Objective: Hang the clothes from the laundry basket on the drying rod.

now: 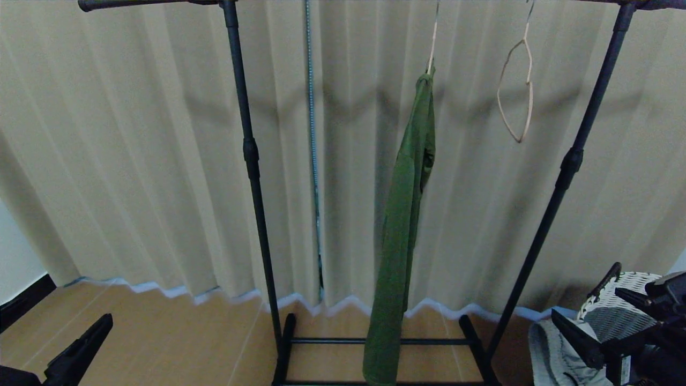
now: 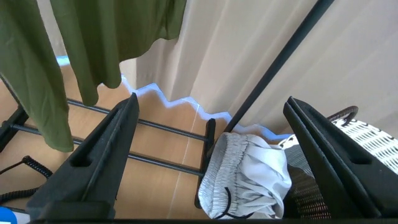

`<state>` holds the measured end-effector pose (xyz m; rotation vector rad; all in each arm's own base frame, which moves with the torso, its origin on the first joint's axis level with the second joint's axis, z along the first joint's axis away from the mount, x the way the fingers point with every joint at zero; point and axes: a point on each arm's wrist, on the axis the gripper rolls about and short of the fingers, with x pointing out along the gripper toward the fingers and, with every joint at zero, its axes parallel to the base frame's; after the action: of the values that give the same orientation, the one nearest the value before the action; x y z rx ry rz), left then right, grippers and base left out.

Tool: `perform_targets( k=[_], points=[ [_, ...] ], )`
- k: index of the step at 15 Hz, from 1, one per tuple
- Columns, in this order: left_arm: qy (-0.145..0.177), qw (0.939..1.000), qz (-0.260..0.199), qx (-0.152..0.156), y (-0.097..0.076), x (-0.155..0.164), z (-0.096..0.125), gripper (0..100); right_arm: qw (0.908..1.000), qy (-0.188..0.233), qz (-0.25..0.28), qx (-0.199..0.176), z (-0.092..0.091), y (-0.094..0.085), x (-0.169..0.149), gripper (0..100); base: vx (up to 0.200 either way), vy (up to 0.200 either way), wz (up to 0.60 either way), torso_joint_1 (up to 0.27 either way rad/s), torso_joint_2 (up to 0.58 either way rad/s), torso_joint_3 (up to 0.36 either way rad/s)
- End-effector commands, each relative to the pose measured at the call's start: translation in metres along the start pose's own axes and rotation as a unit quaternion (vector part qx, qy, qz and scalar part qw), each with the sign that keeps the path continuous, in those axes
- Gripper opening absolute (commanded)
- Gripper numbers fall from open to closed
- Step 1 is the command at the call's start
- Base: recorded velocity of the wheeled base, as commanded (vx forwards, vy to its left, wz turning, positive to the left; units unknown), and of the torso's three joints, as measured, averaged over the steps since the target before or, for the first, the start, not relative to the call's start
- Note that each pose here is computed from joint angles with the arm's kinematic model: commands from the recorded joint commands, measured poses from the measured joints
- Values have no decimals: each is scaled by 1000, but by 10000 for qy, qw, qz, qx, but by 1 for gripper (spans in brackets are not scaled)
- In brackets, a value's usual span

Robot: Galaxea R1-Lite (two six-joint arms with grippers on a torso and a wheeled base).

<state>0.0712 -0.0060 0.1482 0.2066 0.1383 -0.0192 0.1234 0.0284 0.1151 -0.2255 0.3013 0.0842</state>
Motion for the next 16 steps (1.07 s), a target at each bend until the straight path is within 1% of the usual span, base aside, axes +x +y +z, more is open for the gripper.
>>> perform_targets(
  k=[1, 6, 10, 12, 13, 16],
  points=[
    [-18, 10000, 3, -3, 0, 0, 1, 100, 10000, 6, 2, -3, 0, 0, 0, 100, 0, -200, 0, -7, -2, 12],
    [-63, 10000, 11, -16, 0, -1, 2, 100, 10000, 28, 6, -8, -1, 0, 0, 100, 0, -200, 0, 2, 4, 2],
    [-86, 10000, 16, -11, 1, -1, 2, 100, 10000, 1, -14, 0, 0, 0, 0, 100, 200, -200, 0, -1, 2, 5],
    [-102, 9999, 11, -12, 1, -1, 3, 100, 10000, -40, -35, -3, 1, -1, -1, 100, 0, 0, 0, 0, 0, 0],
    [-162, 9999, 23, -19, 1, -4, 3, 100, 9999, -128, -57, 9, 3, -2, -3, 100, 0, 0, 0, 0, 0, 0],
    [-254, 9996, -123, -7, -1, -6, 4, 100, 9994, -337, -123, -3, 16, -4, 0, 100, 0, 0, 0, 0, 0, 0]
  ],
)
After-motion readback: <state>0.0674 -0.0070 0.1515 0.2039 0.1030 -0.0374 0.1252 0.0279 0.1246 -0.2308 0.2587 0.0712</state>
